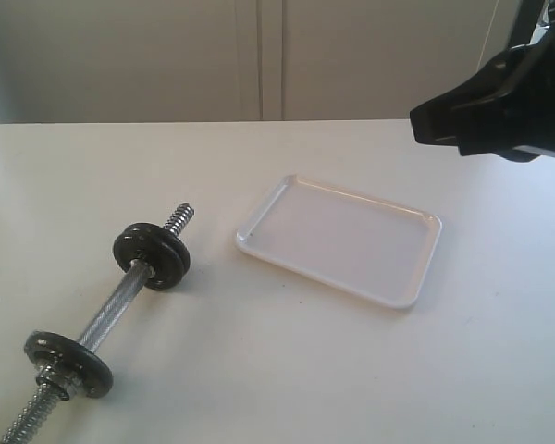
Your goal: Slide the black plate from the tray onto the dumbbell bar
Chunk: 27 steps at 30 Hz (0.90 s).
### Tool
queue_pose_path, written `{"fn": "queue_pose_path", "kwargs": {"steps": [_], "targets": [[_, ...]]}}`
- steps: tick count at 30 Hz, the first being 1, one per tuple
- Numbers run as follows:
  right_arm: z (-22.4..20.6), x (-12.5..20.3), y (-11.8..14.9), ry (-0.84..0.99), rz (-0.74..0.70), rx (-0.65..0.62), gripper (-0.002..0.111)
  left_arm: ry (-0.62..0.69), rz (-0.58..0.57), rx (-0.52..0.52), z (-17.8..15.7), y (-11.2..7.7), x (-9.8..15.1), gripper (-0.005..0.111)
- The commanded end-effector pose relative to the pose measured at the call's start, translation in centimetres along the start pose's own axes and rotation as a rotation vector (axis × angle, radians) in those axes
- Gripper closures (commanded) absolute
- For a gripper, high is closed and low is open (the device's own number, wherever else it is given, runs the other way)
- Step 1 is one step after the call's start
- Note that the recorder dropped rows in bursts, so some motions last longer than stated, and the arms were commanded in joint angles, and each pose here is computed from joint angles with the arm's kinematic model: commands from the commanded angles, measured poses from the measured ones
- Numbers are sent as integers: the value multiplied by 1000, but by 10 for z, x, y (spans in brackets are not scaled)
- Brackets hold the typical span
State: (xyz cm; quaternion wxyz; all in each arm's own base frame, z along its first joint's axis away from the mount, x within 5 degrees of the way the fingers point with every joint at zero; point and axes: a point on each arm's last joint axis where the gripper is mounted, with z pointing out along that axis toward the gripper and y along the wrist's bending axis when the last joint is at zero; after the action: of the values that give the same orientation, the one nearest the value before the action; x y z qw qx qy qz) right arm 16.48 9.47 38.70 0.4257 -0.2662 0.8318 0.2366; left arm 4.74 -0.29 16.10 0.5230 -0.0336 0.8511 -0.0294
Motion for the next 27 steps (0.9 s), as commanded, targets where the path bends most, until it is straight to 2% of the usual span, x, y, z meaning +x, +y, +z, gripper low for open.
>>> {"fn": "queue_pose_path", "kwargs": {"steps": [1, 5, 11, 15, 20, 27], "targets": [[-1, 0, 1, -9, 6, 2, 108, 34, -9, 18, 2, -1, 6, 107], [-1, 0, 1, -9, 6, 2, 108, 36, 13, 59, 2, -3, 6, 107], [-1, 0, 1, -9, 6, 2, 108, -3, 97, 51, 2, -2, 3, 107], [-1, 0, 1, -9, 6, 2, 108, -31, 92, 50, 2, -2, 0, 107], [-1, 0, 1, -9, 6, 2, 108, -175, 86, 50, 0, -2, -13, 107], [-1, 0, 1, -9, 6, 2, 108, -188, 85, 50, 0, -2, -14, 107]]}}
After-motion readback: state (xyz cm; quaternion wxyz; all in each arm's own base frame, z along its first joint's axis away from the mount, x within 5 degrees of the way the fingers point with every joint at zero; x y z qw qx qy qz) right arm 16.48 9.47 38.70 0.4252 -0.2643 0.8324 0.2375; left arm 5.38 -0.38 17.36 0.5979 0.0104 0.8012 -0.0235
